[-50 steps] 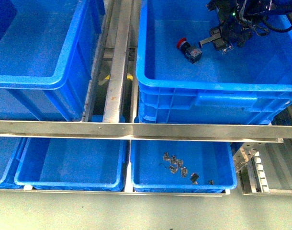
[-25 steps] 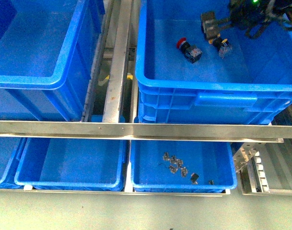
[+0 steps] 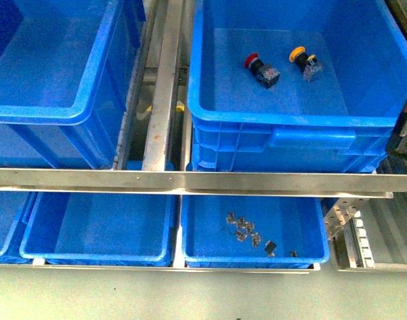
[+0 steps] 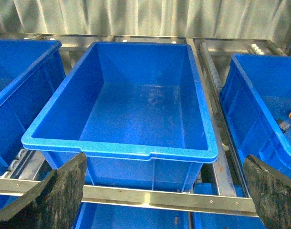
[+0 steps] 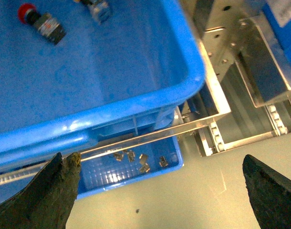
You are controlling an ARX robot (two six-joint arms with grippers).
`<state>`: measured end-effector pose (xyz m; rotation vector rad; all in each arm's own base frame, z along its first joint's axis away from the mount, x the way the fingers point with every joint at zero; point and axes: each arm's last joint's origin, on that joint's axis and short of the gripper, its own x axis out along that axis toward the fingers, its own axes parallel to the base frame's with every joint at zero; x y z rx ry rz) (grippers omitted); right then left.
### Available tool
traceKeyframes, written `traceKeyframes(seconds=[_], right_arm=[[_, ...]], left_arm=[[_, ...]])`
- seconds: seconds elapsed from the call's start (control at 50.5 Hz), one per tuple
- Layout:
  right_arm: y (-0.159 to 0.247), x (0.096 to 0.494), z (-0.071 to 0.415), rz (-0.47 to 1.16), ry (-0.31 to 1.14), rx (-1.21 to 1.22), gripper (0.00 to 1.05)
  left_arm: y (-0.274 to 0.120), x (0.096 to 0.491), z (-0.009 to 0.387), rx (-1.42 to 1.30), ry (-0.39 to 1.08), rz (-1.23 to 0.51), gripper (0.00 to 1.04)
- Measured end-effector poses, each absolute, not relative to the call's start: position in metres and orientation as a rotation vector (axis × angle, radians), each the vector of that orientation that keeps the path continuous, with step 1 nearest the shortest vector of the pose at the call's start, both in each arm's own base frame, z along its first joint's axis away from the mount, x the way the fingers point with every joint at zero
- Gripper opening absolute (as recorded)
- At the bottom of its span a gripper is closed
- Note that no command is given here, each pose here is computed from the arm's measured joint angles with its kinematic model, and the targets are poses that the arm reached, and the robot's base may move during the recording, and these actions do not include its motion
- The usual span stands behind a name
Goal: Pick red and yellow buttons and place in box
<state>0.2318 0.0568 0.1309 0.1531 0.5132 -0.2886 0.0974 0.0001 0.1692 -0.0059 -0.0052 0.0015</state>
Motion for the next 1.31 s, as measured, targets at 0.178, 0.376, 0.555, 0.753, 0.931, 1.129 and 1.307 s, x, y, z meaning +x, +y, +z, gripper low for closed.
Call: traceKeyframes(seconds=[0.178,0.376,0.555,0.753,0.931,1.129,1.307], right_arm=[[0.049,0.223,0.122,-0.048,0.259,0.164,0.79],[0.029,0.194,0.15,0.0,-0.002,0.039,0.42],[0.018,0.173,0.152,0.003,0.032,0.007,0.03],[0.011,0.157,0.163,0.009,0.012,0.005,0.04],[0.0,0.147,0.164,-0.002,0.01,0.006,0.04],[0.0,0.137,0.169,0.001,-0.006,0.006,0.04],[0.0,0.13,0.172,0.001,-0.015,0.006,0.04]], left_arm=[[0.0,0.097,0.169,-0.006,-0.005,0.0,0.97],[0.0,0.097,0.169,-0.005,-0.005,0.002,0.97],[0.0,0.097,0.169,-0.005,-0.005,0.002,0.97],[0.0,0.097,0.169,-0.005,-0.005,0.001,0.97],[0.0,0.097,0.169,-0.005,-0.005,0.001,0.97],[0.0,0.097,0.169,-0.005,-0.005,0.002,0.97],[0.0,0.097,0.169,-0.005,-0.005,0.002,0.97]])
